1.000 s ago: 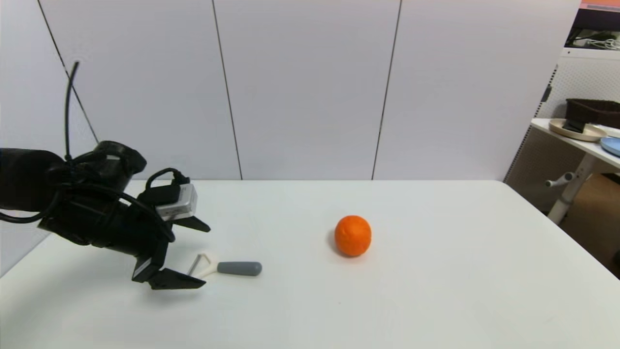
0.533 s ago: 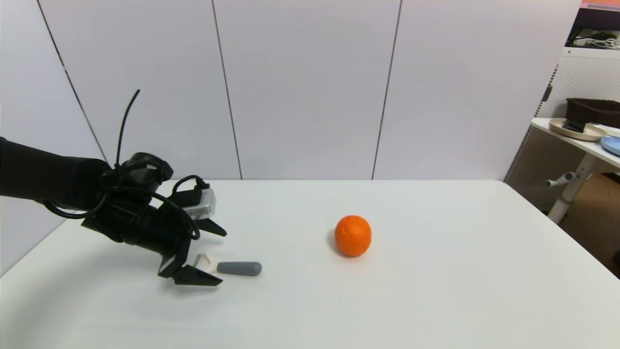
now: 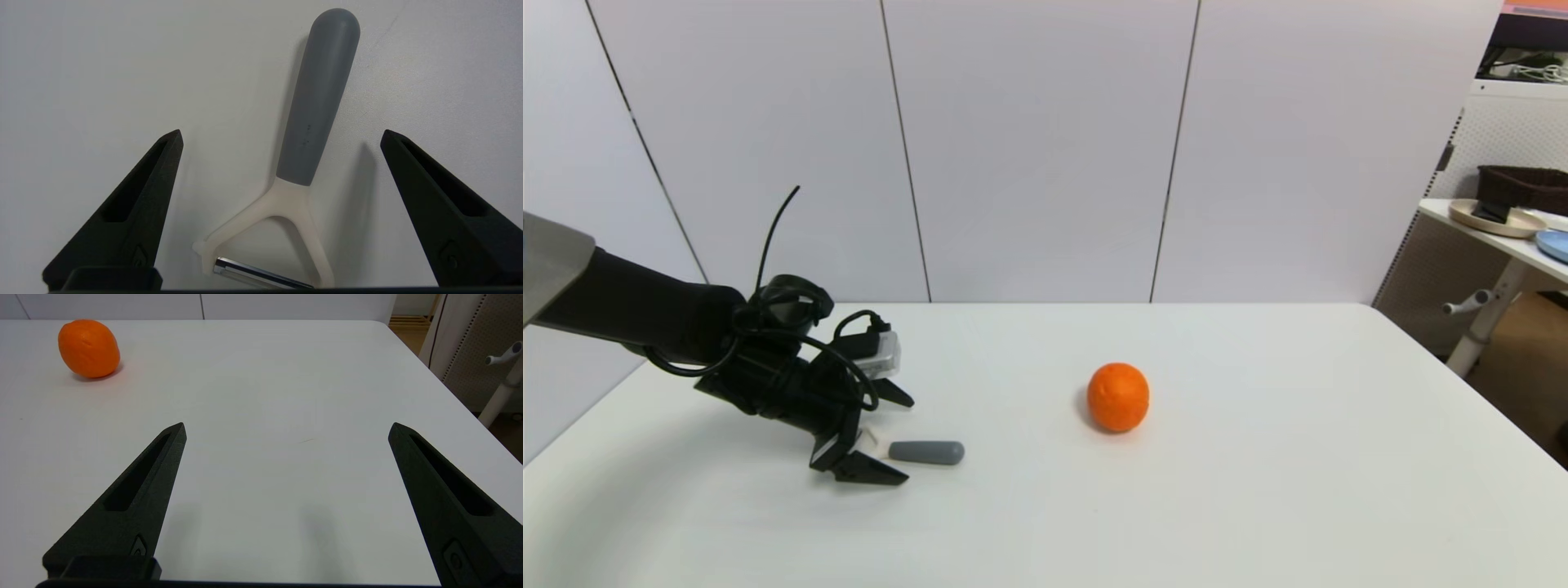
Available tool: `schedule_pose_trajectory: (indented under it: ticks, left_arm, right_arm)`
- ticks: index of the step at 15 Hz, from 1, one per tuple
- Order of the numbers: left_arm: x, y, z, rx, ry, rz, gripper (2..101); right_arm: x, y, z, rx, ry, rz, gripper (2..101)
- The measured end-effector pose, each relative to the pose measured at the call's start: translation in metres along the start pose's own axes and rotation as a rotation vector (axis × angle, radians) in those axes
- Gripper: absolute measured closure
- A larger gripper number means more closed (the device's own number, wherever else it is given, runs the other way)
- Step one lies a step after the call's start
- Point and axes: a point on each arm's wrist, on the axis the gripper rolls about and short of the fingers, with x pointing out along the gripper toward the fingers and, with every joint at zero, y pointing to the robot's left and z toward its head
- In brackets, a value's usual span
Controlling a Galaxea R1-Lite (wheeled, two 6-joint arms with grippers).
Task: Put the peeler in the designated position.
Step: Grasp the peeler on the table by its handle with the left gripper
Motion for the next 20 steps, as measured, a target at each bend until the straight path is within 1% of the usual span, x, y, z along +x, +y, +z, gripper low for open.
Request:
schedule_pose_trajectory:
  ticks: [14, 15, 17, 20]
  left_arm:
    - [0.0078, 0.0001, -0.0070, -0.025, 0.008, -0.030, 5.3]
    - [0.0080, 0.0003, -0.0071, -0.025, 0.007, -0.030, 13.2]
    - [0.0078, 0.0006, -0.0067, -0.024, 0.006, -0.030, 32.2]
    - [0.0076, 0.0005, -0.0066, -0.024, 0.007, -0.029, 53.0]
  right_arm:
    - [0.0000, 0.0000, 0.0000, 0.000, 0.000, 0.000, 4.3]
    - [0.0000, 0.0000, 0.0000, 0.000, 0.000, 0.000, 4.3]
    - [0.0000, 0.0000, 0.0000, 0.000, 0.000, 0.000, 4.3]
    - [0.0000, 0.0000, 0.0000, 0.000, 0.000, 0.000, 4.3]
